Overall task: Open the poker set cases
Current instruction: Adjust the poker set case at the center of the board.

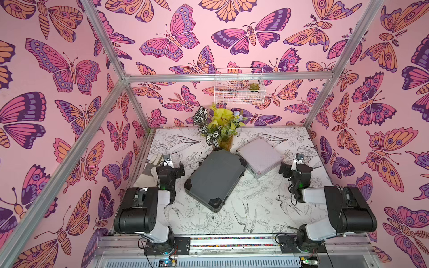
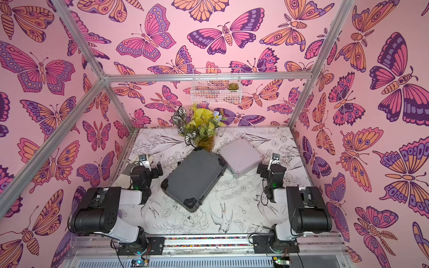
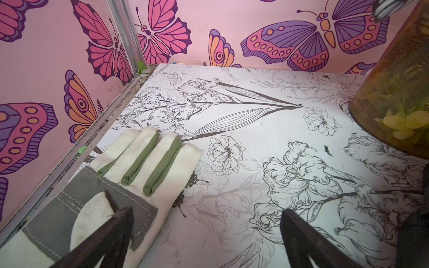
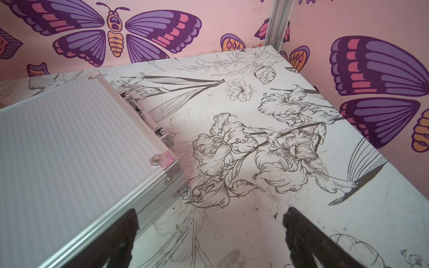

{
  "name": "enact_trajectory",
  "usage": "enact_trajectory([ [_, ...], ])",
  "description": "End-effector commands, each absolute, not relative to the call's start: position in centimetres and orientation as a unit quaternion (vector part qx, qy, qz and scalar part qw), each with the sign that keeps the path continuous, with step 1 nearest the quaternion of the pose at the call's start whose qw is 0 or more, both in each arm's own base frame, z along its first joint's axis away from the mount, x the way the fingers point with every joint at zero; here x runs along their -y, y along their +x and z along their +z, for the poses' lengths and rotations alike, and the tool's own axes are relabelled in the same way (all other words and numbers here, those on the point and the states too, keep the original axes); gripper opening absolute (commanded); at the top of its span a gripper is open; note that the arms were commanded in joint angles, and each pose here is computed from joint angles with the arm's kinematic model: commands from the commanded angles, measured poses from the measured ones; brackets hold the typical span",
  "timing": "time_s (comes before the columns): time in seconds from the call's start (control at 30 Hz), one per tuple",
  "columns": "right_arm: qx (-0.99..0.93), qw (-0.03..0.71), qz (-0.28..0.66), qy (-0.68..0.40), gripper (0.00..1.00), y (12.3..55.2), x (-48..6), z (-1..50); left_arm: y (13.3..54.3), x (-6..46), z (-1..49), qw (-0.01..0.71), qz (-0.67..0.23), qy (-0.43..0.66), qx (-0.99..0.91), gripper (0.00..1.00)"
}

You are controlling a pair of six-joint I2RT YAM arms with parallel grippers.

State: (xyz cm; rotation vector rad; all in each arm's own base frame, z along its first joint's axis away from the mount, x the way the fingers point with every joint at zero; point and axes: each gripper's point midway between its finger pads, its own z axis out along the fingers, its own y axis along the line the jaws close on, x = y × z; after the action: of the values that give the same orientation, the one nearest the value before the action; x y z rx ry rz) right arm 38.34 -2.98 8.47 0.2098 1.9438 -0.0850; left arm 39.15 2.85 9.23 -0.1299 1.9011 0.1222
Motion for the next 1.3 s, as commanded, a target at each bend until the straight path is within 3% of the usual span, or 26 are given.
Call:
enact_trajectory([
  [0.0, -0.817, 0.569, -0.038, 0.087, 0.99, 38.9, 2.9, 9.5, 39.0, -2.5, 8.9, 0.573, 0.049, -0.048, -0.817, 1.00],
  [0.57, -0.816, 0.570, -0.038, 0.087, 0.99, 38.9, 2.9, 9.6, 39.0, -2.6, 8.9, 0.572, 0.047, -0.049, -0.817, 1.00],
  [0.83, -0.814, 0.573, -0.039, 0.088, 0.99, 38.9, 2.9, 9.8, 38.7, -3.2, 10.7, 0.597, 0.054, -0.064, -0.798, 0.85],
  [1.03, -0.808, 0.574, -0.057, 0.121, 0.91, 37.4, 4.0, 15.0, 36.5, -2.1, 13.7, 0.605, 0.057, -0.041, -0.793, 0.80],
  [1.13, -0.797, 0.576, -0.056, 0.172, 0.84, 36.1, 4.5, 17.9, 35.7, -2.8, 16.7, 0.613, 0.056, -0.110, -0.780, 0.79],
  [1.27, -0.812, 0.566, 0.011, 0.144, 0.77, 34.7, -0.6, 21.5, 35.3, -0.5, 18.9, 0.572, -0.069, -0.187, -0.795, 0.74],
])
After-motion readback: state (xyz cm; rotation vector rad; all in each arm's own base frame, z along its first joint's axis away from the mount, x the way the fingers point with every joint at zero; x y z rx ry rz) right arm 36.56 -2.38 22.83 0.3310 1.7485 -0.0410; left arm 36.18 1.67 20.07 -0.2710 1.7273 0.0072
